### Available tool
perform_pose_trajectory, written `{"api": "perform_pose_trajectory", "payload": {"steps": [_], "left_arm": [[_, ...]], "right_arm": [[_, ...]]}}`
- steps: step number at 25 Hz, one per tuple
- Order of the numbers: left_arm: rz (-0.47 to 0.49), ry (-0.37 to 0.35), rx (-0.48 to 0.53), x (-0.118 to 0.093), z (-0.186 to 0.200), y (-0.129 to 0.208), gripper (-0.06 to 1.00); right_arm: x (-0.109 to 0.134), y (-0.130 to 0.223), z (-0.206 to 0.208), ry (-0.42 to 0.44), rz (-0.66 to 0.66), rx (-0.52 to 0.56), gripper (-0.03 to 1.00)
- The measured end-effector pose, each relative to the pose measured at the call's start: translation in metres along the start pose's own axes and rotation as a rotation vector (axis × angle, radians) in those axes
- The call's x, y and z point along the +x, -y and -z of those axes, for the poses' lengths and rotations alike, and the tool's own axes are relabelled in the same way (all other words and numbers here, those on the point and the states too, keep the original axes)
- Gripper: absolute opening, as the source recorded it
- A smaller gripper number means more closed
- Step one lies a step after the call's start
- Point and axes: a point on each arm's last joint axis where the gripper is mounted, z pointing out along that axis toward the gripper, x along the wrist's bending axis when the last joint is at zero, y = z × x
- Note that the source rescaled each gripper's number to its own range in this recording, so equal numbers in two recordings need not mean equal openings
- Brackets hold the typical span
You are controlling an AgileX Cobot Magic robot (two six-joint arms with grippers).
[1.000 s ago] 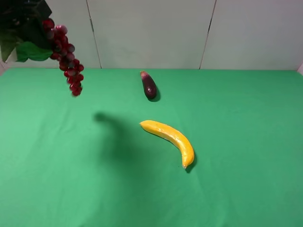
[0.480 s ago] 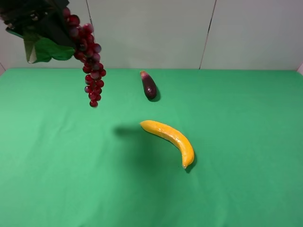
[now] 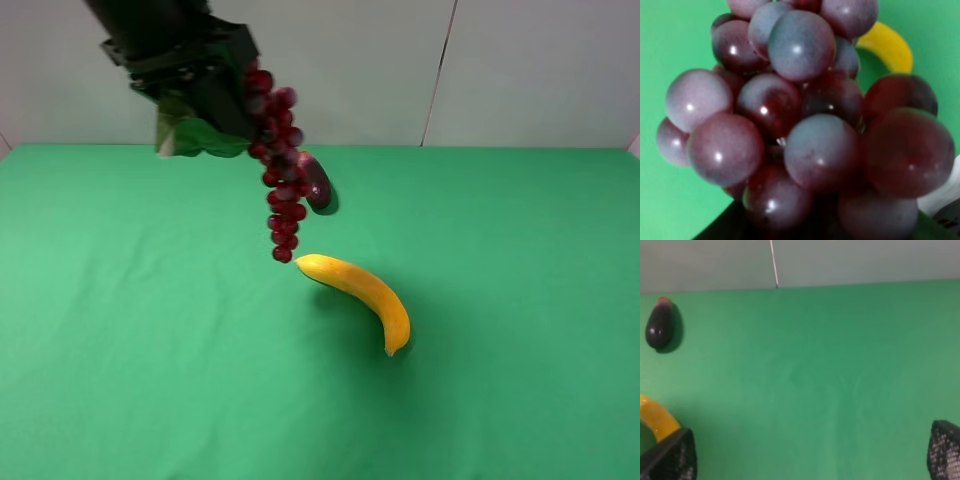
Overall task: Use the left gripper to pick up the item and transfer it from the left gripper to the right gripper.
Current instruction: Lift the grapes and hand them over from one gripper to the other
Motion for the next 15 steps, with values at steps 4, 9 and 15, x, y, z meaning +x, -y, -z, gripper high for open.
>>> {"api": "perform_pose_trajectory", "payload": {"steps": [4, 9, 15], "left_arm": [[-0.086, 0.022, -0.008, -0.019, -0.010, -0.016, 0.01], [-0.245, 0.044, -0.005, -0.039, -0.017, -0.021, 0.01], [-0.417, 0.055, -0.009, -0.050, -0.018, -0.020, 0.01]], "right_arm": [[0.002, 0.000, 0.000, -0.021, 0.023, -0.002, 1.00], [0.004, -0.002, -0.003, -0.051, 0.048, 0.016, 1.00], [0.009, -0.019, -0.025, -0.152, 0.057, 0.088, 1.00]]}}
